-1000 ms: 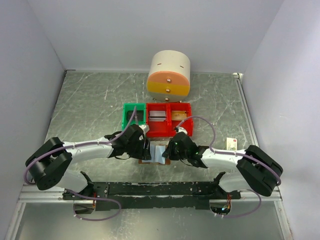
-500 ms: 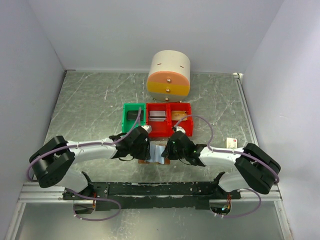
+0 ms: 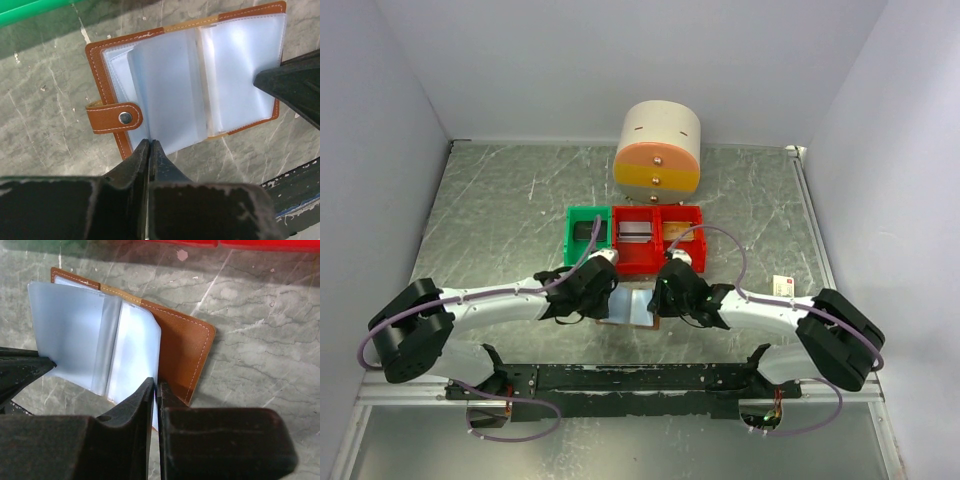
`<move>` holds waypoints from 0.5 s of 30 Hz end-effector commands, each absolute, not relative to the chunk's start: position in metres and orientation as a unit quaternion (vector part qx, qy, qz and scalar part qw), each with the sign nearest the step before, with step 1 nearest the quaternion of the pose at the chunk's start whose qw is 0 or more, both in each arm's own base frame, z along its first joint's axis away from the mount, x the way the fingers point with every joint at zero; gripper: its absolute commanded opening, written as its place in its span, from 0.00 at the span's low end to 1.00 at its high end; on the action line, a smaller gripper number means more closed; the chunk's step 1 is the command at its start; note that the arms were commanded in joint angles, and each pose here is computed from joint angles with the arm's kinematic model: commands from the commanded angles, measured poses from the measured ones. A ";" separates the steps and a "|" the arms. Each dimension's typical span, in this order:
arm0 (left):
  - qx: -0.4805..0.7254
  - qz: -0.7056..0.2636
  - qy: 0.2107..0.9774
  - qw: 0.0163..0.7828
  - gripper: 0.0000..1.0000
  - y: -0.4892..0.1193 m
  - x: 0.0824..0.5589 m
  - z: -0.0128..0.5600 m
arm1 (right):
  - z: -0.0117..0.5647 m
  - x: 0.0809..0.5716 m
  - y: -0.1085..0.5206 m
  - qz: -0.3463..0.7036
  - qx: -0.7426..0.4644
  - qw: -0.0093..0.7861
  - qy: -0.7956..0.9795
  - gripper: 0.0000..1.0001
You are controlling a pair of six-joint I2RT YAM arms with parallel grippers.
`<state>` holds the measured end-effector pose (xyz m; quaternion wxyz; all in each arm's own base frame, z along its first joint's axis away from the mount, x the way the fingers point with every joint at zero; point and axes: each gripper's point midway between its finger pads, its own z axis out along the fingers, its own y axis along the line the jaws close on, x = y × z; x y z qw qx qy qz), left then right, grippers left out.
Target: Take the credit cards out of the card holder
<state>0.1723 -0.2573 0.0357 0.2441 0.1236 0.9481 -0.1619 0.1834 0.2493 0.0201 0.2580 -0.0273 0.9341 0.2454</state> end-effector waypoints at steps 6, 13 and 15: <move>0.114 -0.130 0.946 0.273 0.24 -0.250 0.173 0.056 | 0.050 0.198 0.240 0.218 -0.030 0.303 0.927 0.33; 0.092 -0.120 0.936 0.316 0.75 -0.231 0.178 0.093 | 0.098 0.232 0.198 0.142 0.002 0.392 0.909 0.64; 0.091 -0.106 0.930 0.340 0.85 -0.221 0.183 0.110 | 0.118 0.244 0.182 0.129 0.017 0.421 0.898 0.69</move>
